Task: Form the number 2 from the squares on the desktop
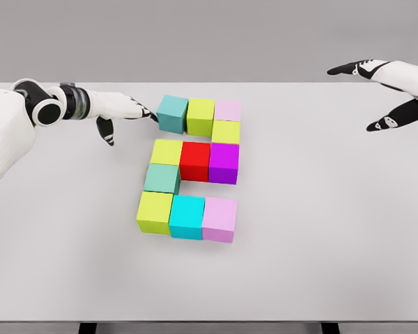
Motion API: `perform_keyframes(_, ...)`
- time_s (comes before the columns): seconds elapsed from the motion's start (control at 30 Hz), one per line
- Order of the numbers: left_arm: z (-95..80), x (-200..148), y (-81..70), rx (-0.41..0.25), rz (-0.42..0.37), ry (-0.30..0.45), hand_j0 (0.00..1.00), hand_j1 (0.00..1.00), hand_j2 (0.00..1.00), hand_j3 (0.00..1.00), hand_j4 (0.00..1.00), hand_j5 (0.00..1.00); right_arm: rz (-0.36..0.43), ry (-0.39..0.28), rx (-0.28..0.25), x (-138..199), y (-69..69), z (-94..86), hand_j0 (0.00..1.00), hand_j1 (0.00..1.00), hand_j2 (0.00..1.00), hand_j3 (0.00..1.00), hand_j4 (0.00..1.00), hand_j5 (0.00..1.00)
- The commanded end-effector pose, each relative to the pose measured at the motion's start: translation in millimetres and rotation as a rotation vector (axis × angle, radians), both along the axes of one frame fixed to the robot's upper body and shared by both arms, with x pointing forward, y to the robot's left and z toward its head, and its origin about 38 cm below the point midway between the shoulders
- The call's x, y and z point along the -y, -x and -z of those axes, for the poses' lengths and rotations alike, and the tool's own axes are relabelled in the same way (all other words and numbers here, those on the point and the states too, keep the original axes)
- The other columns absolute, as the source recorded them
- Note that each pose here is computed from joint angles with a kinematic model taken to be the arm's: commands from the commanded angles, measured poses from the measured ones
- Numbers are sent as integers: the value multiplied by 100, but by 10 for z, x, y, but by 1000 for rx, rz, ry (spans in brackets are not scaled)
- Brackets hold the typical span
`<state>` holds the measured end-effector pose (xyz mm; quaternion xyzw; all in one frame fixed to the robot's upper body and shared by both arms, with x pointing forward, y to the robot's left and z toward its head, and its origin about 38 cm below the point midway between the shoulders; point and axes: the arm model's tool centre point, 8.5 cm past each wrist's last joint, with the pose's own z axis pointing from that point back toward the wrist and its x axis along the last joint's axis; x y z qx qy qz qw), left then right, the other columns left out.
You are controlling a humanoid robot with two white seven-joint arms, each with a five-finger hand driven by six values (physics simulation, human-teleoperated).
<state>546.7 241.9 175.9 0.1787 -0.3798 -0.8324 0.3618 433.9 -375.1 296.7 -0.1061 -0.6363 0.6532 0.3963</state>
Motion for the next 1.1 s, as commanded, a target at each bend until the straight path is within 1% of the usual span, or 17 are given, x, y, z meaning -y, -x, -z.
perform_keyframes(0.0,-10,3,-1,2,-1,4,99,99,99,99,99,99,1,-6,-1,2,2,-9,100,100,100,100,100,100)
perform_keyframes(0.1,-10,3,-1,2,-1,4,99,99,99,99,99,99,-1,-7,0,-7,2,-8,100,100,100,100,100,100)
perform_keyframes(0.27,-15,24,6,4,7,6,99,99,99,99,99,99,5,-4,-13,21,16,41,100,100,100,100,100,100)
perform_keyframes(0.6,-31,22,7,8,7,8,99,99,99,99,99,99,0,-10,-10,-11,-3,35,100,100,100,100,100,100)
perform_keyframes(0.7,-86,-41,-8,16,-4,15,99,99,99,99,99,99,-7,-12,-8,-35,0,33,100,100,100,100,100,100)
perform_keyframes(0.73,-150,-140,-3,25,4,15,99,99,99,99,99,99,-3,-7,-7,-15,5,24,100,100,100,100,100,100)
perform_keyframes(0.77,-238,-299,21,30,14,43,99,99,99,99,99,99,-3,-9,-7,-16,1,21,100,100,100,100,100,100)
perform_keyframes(0.8,-345,-396,39,41,17,91,99,99,99,99,99,99,-2,-9,-4,-13,-4,10,100,100,100,100,100,100)
perform_keyframes(0.83,-489,-498,64,60,1,165,99,99,99,99,99,99,0,-10,-4,-14,-9,8,100,100,100,100,100,100)
perform_keyframes(0.87,-741,-694,148,83,-17,293,100,100,100,100,100,100,3,-10,-6,-5,-12,12,100,100,100,100,100,100)
perform_keyframes(0.9,-773,-883,246,71,-43,362,100,100,100,100,100,100,2,-11,-4,-4,-11,7,100,100,100,100,100,100)
perform_keyframes(0.93,-806,-1031,382,50,-57,467,100,100,100,100,100,100,1,-13,-4,-13,-15,12,100,100,100,100,100,100)
perform_keyframes(0.97,-902,-1157,538,39,-53,544,100,100,100,100,100,100,5,-11,-5,1,-13,9,100,100,100,100,100,100)
perform_keyframes(1.0,-865,-1324,736,3,-70,603,100,100,100,100,100,100,6,-9,-3,13,-10,-1,100,100,100,100,100,100)
perform_keyframes(1.03,-781,-1439,907,-39,-87,644,100,100,100,100,100,100,7,-8,-4,18,-7,3,100,100,100,100,100,100)
perform_keyframes(1.07,-696,-1509,1001,-68,-105,661,100,100,100,100,100,100,8,-7,-6,24,-4,8,100,100,100,100,100,100)
